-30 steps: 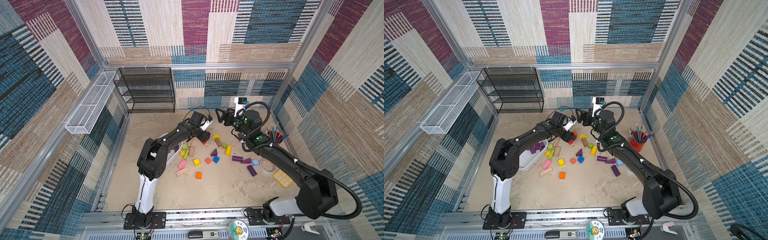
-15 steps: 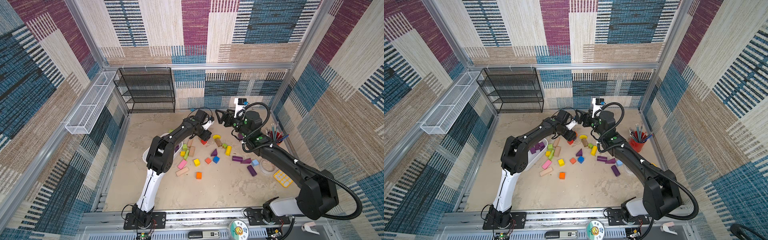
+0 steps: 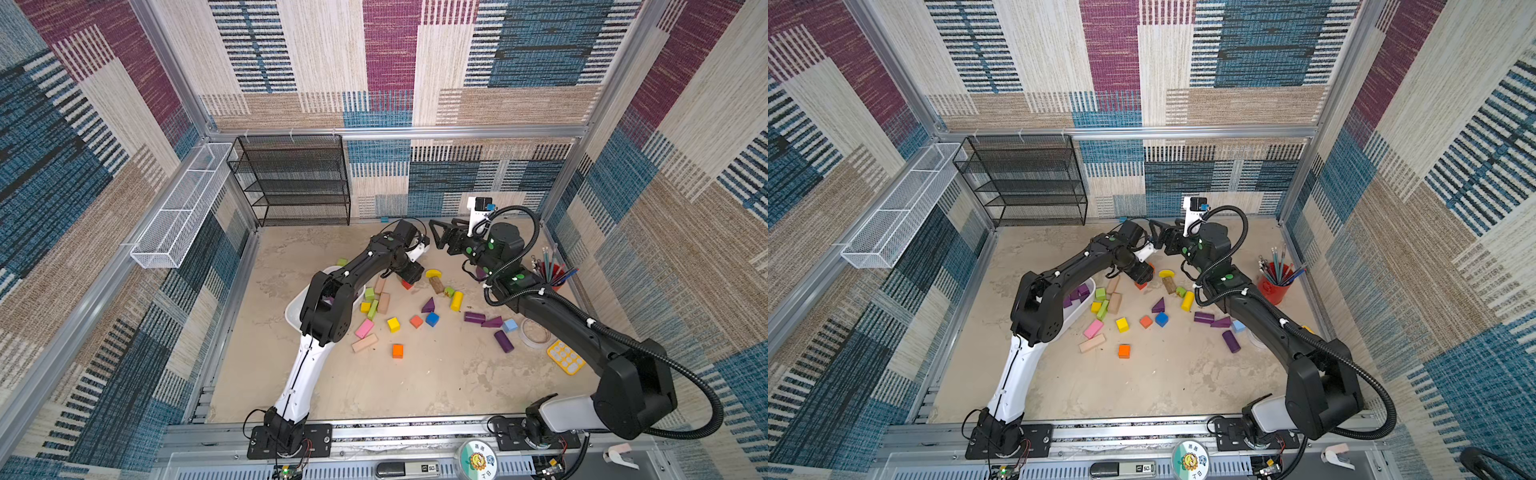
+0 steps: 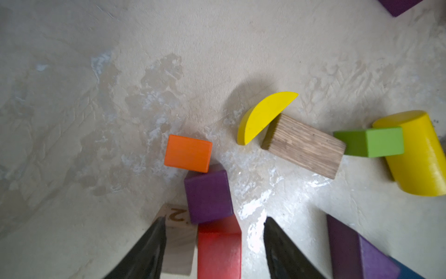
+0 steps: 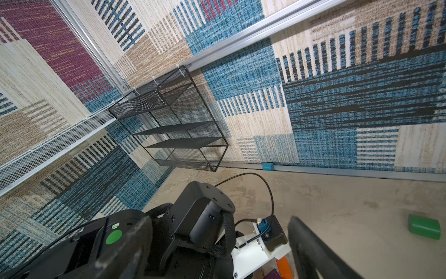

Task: Pick purple bricks into the storage bin
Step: Pick up the building block from the center of the board.

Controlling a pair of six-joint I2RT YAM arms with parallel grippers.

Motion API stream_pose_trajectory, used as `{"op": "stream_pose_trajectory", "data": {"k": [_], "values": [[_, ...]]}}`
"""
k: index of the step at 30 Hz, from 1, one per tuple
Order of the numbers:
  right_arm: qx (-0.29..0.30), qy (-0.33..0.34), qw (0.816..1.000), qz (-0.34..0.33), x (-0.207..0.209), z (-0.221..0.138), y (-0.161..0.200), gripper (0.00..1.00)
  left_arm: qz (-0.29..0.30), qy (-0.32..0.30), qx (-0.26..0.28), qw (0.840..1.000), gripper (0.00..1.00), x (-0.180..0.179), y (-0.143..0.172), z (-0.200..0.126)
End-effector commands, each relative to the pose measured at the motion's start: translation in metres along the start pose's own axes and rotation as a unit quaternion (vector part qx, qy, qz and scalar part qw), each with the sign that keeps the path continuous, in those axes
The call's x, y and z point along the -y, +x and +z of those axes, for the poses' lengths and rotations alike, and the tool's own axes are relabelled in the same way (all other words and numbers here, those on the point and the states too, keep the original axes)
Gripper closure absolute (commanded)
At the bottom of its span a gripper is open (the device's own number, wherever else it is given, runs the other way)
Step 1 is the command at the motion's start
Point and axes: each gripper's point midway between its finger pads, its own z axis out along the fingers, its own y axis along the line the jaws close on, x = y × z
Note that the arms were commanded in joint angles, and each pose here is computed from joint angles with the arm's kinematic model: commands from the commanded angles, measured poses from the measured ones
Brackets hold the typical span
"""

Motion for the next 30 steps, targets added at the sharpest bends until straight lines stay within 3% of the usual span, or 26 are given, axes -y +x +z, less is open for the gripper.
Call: {"op": "stream_pose_trajectory", "data": {"k": [1, 13, 30], "values": [[0.011, -0.014, 1.0, -0.003, -0.005, 0.001, -0.005, 0.11, 0.01, -0.003, -0.008, 1.0, 0.34, 0.001, 0.0, 0.003], [0.009, -0.014, 1.0, -0.007, -0.004, 0.001, -0.003, 0.11, 0.022, -0.02, -0.029, 0.999, 0.37, 0.001, 0.007, 0.017], [0.003, -0.022, 1.0, -0.004, -0.005, 0.005, 0.002, 0.11, 0.022, -0.025, -0.028, 0.999, 0.51, 0.001, 0.003, 0.024]]}}
